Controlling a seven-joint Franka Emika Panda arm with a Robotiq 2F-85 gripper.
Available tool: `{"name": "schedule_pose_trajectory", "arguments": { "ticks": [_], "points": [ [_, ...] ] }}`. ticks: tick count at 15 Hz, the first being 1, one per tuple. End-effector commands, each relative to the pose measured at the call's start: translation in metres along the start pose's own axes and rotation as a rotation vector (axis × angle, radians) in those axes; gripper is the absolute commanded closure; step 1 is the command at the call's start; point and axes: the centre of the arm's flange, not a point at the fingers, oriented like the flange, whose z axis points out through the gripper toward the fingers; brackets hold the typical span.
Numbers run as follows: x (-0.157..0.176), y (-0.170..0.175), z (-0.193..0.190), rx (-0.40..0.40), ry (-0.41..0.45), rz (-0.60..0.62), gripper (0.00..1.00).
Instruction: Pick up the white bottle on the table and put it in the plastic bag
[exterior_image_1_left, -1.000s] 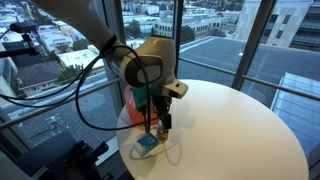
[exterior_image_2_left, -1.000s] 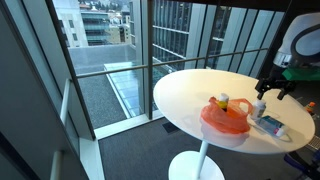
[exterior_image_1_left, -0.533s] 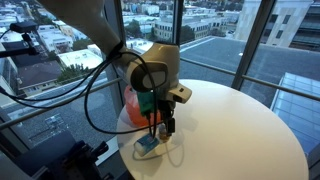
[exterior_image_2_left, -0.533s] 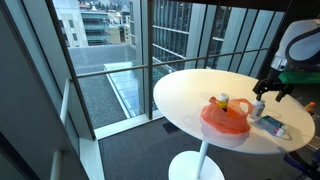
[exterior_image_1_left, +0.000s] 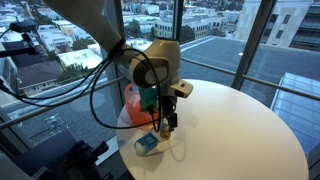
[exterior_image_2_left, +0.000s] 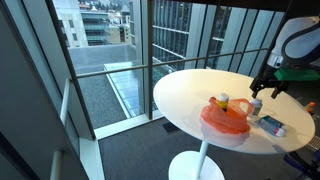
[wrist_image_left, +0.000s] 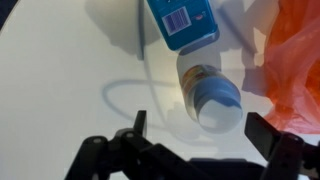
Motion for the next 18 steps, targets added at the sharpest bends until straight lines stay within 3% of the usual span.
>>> {"name": "schedule_pose_trajectory", "arguments": {
  "ticks": [1,10,11,13,16,18],
  "points": [
    [0.009,-0.008,-0.005,0.013,0.012,-0.018,0.0],
    [0.015,-0.021,0.02,-0.015,-0.022,-0.03,0.01],
    [0.015,-0.021,0.022,-0.019,-0.027,-0.029,0.26],
    [0.016,-0.021,0.025,-0.026,-0.033,-0.028,0.32],
    [0.017,-0.02,0.029,-0.034,-0.039,-0.025,0.58],
    [0.017,-0.019,0.024,-0.032,-0.035,-0.023,0.63]
  ]
}}
